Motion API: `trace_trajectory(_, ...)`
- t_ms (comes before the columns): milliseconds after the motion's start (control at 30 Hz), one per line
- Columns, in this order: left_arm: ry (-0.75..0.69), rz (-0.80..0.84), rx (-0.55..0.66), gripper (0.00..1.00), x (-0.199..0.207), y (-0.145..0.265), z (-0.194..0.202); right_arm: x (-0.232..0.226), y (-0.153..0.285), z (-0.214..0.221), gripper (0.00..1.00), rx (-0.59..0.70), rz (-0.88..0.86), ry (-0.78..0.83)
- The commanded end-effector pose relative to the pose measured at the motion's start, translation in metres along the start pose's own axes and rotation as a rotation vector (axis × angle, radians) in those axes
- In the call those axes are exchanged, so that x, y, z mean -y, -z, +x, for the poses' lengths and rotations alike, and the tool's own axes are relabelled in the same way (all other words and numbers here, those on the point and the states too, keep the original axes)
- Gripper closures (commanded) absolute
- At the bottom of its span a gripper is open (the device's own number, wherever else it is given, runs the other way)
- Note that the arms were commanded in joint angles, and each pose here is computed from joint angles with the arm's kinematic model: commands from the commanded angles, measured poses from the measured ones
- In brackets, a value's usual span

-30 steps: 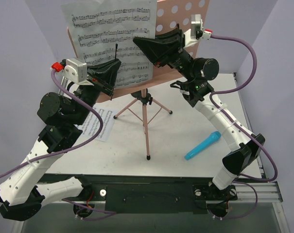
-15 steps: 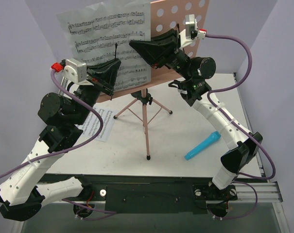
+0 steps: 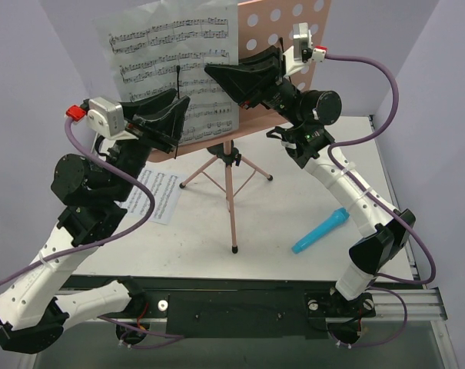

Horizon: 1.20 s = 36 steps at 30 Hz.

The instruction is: Set up the instrument practice props

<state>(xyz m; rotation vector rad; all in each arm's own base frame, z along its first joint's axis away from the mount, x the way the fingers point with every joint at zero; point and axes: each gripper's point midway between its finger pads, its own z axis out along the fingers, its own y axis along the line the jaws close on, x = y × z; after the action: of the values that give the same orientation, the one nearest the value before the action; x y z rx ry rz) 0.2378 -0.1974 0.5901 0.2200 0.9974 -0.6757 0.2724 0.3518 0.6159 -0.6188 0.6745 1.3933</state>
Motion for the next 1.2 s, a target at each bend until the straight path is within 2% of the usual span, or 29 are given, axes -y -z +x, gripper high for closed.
trace_trajectory(0,0.021,0.019,0.095,0.54,0.003,0.004,-0.033,-0.022,-0.003,-0.030,0.99,0.075,-0.062,0.084)
trace_trajectory(133,0.013,0.015,0.091,0.53,0.002,0.005,-0.034,-0.022,-0.001,-0.032,0.97,0.077,-0.047,0.101)
trace_trajectory(167,0.011,0.012,0.091,0.53,0.002,0.005,-0.034,-0.023,-0.001,-0.034,0.88,0.078,-0.043,0.106)
trace_trajectory(300,0.007,0.011,0.095,0.53,0.001,0.008,-0.037,-0.024,0.002,-0.039,0.66,0.088,-0.032,0.124)
trace_trajectory(367,0.005,0.012,0.090,0.53,0.001,0.010,-0.037,-0.025,0.003,-0.041,0.58,0.092,-0.026,0.137)
trace_trajectory(500,-0.007,0.036,0.082,0.51,0.004,0.014,-0.044,-0.030,0.008,-0.050,0.49,0.105,-0.009,0.177)
trace_trajectory(733,-0.025,0.070,0.052,0.49,0.007,0.035,-0.053,-0.038,0.032,-0.061,0.44,0.054,0.081,0.324)
trace_trajectory(867,-0.025,0.061,0.029,0.48,0.002,0.057,-0.052,-0.042,0.060,-0.062,0.43,0.001,0.172,0.396)
trace_trajectory(900,-0.026,0.049,-0.019,0.48,-0.001,0.063,-0.040,-0.040,0.070,-0.054,0.43,-0.022,0.195,0.402)
trace_trajectory(1000,-0.012,0.024,-0.049,0.48,-0.008,0.087,-0.031,-0.050,0.101,-0.058,0.43,-0.065,0.280,0.434)
trace_trajectory(1033,-0.009,0.001,-0.093,0.48,-0.013,0.093,-0.015,-0.041,0.115,-0.041,0.43,-0.114,0.332,0.407)
trace_trajectory(1067,-0.001,-0.011,-0.087,0.48,-0.016,0.103,-0.018,-0.046,0.129,-0.039,0.43,-0.123,0.354,0.398)
trace_trajectory(1167,0.020,-0.096,-0.172,0.48,-0.033,0.124,0.014,-0.043,0.160,-0.021,0.43,-0.171,0.462,0.320)
